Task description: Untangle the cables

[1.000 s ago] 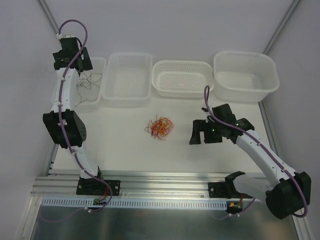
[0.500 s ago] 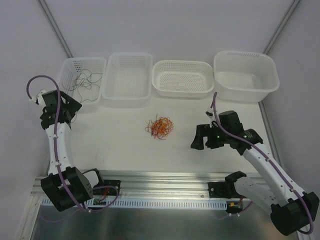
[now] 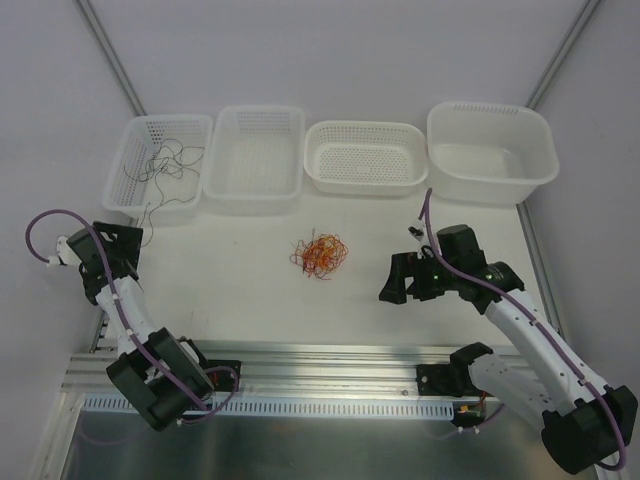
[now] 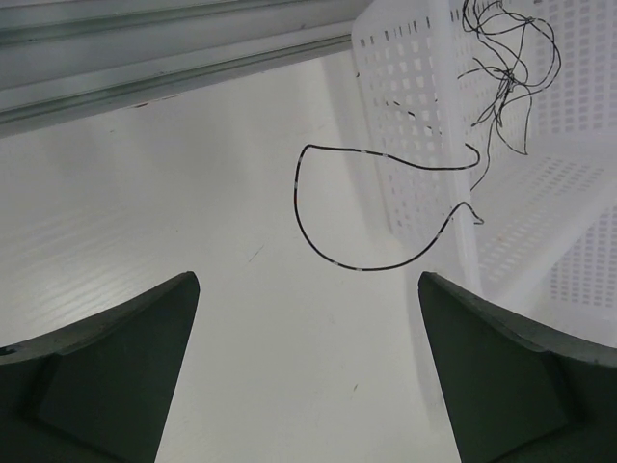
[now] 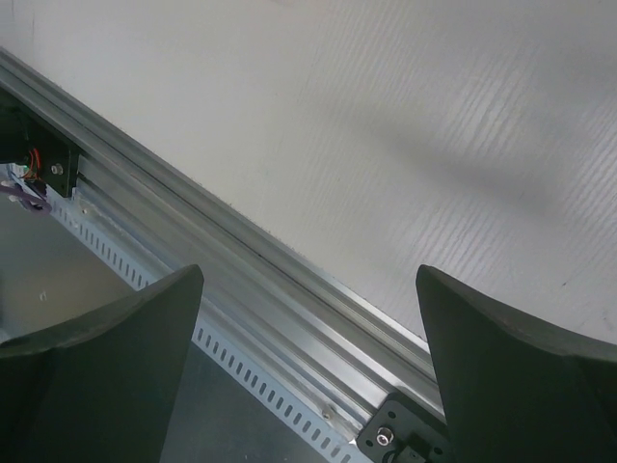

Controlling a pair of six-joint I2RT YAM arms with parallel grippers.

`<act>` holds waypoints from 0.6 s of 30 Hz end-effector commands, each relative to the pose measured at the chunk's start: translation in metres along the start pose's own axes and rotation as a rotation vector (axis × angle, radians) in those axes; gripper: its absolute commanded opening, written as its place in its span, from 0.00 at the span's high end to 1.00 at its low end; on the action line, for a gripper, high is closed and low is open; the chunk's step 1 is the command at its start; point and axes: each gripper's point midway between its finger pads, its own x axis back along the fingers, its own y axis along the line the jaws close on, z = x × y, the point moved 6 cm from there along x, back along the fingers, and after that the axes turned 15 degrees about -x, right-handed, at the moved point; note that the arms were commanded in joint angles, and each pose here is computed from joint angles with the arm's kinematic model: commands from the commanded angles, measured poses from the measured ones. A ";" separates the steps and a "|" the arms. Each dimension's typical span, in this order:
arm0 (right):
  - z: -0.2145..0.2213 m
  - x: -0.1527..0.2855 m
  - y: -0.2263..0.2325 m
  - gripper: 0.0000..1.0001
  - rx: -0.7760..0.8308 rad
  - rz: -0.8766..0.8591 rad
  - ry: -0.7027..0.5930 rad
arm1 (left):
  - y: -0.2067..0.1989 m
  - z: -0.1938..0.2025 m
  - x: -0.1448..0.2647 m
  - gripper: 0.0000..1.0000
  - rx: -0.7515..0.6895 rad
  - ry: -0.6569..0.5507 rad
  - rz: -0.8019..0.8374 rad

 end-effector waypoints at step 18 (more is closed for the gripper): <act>-0.015 0.018 0.021 0.03 0.020 -0.015 -0.001 | -0.018 -0.015 -0.072 0.21 0.194 -0.043 0.170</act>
